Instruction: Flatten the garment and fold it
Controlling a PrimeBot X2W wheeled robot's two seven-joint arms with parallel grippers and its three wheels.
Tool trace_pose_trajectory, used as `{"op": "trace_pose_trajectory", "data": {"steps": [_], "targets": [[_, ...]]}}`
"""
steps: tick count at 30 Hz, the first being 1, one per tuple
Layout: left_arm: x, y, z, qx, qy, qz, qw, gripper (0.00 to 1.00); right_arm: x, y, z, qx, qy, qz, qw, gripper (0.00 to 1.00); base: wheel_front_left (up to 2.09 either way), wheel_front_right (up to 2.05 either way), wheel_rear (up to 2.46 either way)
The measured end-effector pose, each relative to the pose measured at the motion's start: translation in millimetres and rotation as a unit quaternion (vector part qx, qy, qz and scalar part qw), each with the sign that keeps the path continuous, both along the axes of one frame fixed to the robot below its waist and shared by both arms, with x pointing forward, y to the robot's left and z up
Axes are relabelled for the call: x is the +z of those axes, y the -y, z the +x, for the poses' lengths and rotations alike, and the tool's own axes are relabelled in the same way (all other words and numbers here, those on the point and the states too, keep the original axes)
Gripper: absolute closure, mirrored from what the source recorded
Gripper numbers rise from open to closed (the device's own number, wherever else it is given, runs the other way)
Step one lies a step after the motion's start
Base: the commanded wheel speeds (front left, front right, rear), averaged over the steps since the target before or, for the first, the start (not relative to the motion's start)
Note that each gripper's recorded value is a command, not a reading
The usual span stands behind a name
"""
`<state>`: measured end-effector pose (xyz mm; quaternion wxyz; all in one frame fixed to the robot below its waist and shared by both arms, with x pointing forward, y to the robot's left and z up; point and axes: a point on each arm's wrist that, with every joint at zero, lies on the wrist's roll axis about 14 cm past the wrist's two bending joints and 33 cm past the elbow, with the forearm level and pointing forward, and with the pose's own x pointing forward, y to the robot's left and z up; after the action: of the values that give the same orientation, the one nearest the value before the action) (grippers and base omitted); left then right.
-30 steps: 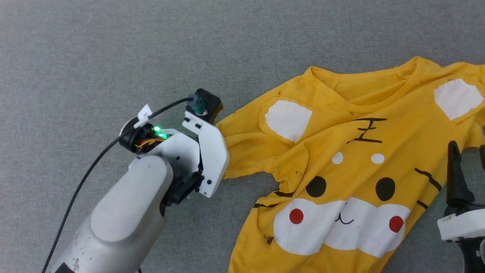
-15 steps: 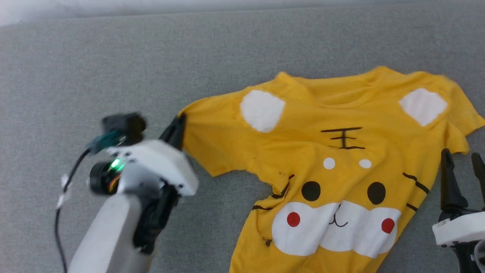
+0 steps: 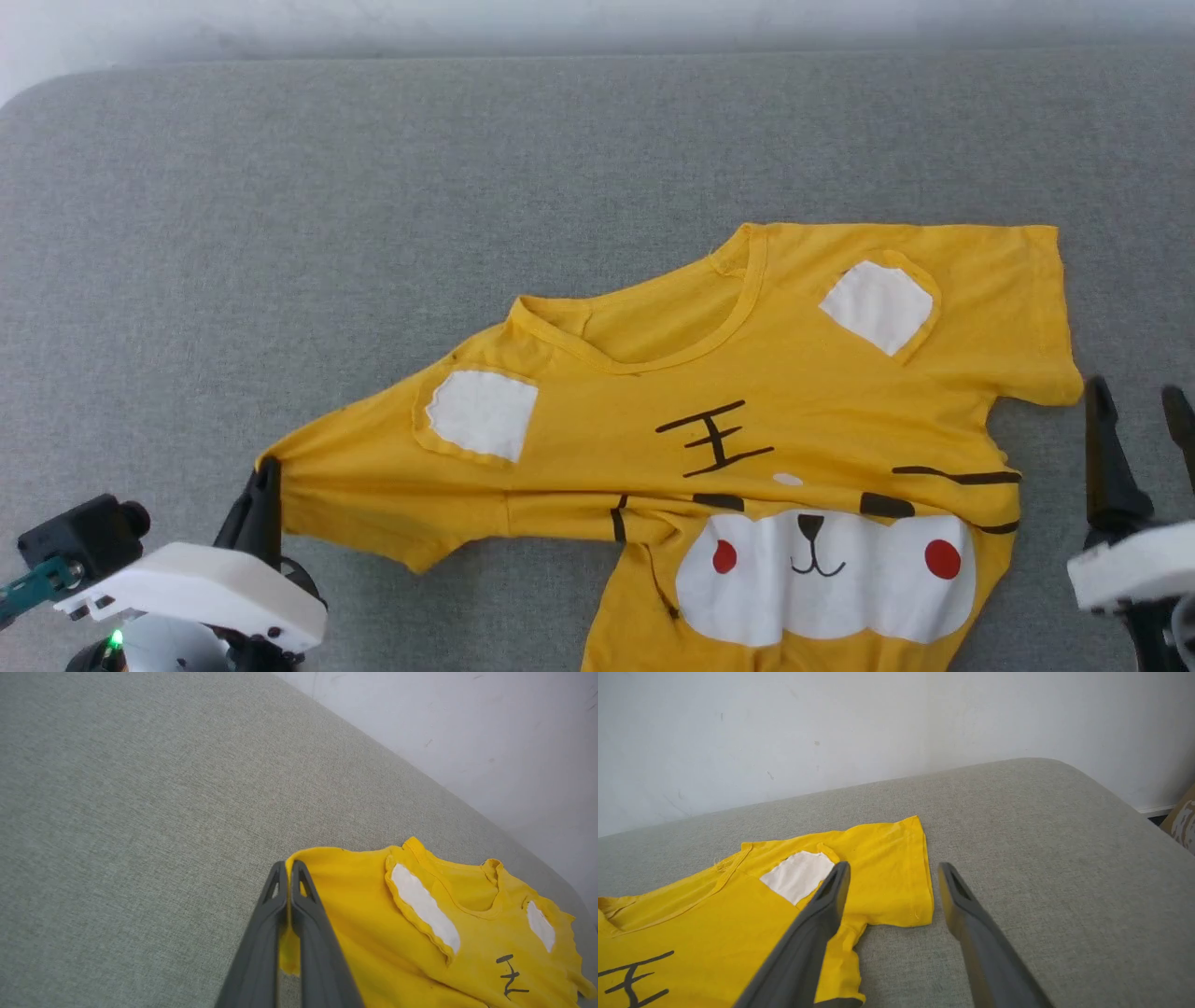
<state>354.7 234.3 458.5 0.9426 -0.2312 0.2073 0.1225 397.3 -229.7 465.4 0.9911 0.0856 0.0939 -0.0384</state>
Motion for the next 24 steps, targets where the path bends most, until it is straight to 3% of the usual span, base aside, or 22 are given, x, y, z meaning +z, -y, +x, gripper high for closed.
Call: {"op": "trace_pose_trajectory", "data": {"steps": [6,9,13,19,24], "targets": [[2,-2,4,0.003,0.004,0.004,1.0,1.0,27,-22,46,0.047,0.015,-0.031,0.998,0.0,0.0,0.0,0.0],[2,1,13,-0.001,0.007,0.003,1.0,1.0,45,-19,77,0.069,0.025,-0.067,0.995,0.0,0.0,0.0,0.0],[0,3,27,-0.006,0.011,0.009,1.0,1.0,49,-17,113,0.084,0.01,-0.071,0.994,0.0,0.0,0.0,0.0],[-13,10,45,-0.018,0.002,0.008,1.0,1.0,3,0,144,0.085,-0.094,-0.084,0.988,0.0,0.0,0.0,0.0],[-26,14,52,-0.019,-0.01,0.006,1.0,1.0,-57,11,140,0.085,-0.211,-0.086,0.97,0.0,0.0,0.0,0.0]]}}
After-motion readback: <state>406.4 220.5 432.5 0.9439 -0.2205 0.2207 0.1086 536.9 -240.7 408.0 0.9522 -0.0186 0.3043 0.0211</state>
